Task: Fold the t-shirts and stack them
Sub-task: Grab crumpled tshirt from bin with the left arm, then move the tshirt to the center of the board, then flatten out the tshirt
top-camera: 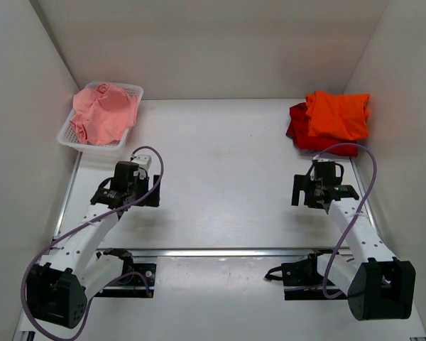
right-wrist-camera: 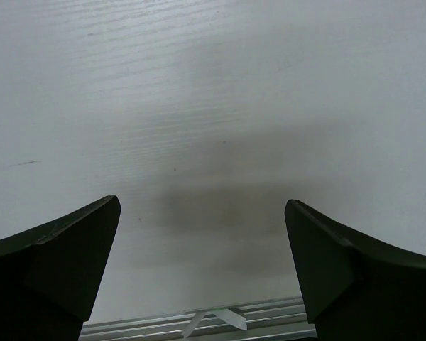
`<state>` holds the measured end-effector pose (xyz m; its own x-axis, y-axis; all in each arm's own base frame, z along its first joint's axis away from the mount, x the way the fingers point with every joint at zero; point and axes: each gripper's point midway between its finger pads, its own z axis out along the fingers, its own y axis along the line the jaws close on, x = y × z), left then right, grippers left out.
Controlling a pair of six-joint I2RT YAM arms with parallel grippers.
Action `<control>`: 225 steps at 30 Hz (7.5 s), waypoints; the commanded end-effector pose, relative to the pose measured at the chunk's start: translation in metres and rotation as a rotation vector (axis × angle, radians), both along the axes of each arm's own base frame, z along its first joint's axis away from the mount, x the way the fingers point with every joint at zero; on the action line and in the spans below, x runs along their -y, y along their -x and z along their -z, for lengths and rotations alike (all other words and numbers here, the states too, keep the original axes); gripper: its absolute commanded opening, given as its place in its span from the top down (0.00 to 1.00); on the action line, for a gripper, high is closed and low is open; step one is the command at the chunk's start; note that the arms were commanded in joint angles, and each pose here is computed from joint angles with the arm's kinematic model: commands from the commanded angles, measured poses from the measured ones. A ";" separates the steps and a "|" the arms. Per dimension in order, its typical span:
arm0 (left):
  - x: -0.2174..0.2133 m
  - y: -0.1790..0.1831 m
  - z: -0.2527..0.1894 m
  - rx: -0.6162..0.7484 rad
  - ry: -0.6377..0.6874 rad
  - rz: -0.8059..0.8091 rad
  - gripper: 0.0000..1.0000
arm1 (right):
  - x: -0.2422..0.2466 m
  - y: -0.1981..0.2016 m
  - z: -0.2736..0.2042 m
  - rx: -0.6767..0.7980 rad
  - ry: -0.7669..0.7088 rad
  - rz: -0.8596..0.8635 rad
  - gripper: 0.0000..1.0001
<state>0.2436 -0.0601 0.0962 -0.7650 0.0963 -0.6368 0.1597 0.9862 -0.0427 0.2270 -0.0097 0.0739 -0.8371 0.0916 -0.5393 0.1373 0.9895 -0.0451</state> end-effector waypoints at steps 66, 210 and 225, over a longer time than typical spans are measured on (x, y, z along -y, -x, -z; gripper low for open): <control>-0.082 -0.300 -0.337 0.766 0.263 -0.376 1.00 | 0.008 -0.008 -0.026 0.169 -0.022 0.003 0.01; 0.074 -0.160 0.022 -0.331 0.587 -0.118 0.56 | -0.095 -0.134 -0.010 0.258 -0.331 -0.112 0.46; 0.005 -0.035 0.040 -0.251 0.266 -0.325 0.46 | -0.104 -0.093 -0.011 0.274 -0.404 -0.102 0.35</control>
